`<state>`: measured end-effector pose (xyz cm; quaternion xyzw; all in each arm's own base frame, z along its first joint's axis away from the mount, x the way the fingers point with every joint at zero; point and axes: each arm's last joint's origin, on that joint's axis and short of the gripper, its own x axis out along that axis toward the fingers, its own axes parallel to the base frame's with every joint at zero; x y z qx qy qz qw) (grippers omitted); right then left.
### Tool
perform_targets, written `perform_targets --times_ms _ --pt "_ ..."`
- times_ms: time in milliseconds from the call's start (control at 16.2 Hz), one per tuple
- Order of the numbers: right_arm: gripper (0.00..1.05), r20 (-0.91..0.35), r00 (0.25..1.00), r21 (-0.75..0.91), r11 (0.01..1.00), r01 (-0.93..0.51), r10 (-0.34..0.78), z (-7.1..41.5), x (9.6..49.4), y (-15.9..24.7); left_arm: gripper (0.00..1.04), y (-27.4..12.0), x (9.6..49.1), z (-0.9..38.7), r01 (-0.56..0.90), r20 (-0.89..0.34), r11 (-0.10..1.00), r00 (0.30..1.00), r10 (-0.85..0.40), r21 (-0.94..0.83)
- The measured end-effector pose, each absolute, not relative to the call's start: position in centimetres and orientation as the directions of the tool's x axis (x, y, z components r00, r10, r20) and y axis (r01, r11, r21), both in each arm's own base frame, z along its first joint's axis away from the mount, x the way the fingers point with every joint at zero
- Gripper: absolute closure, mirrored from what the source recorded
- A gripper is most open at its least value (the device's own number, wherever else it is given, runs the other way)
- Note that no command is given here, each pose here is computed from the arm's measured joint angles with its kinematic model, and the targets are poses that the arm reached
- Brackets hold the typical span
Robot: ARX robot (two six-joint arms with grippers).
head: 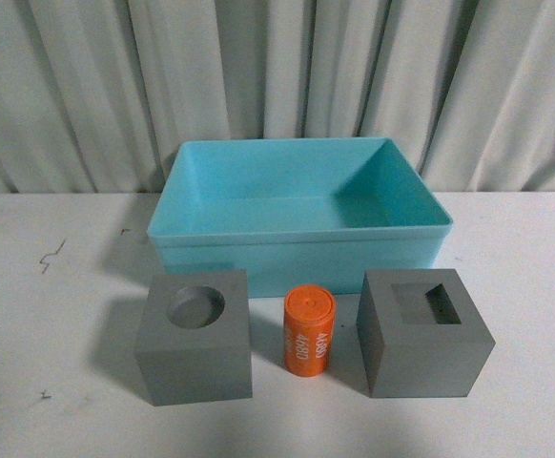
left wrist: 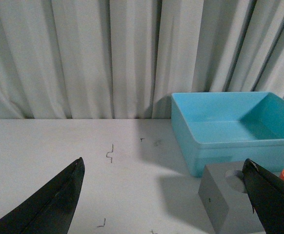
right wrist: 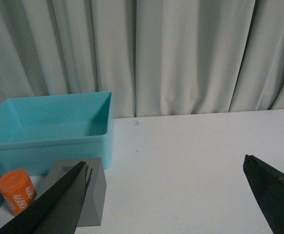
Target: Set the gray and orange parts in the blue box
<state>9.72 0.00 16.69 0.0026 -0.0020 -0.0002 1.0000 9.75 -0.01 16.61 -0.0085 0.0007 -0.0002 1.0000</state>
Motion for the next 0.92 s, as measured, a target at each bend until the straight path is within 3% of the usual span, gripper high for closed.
perform_targets --times_ms 924 --pt "0.06 0.004 1.0 0.006 1.0 0.0 0.0 16.69 9.72 0.0 0.07 -0.01 9.75 16.61 0.0 -0.001 1.0 1.0 0.0 -0.017"
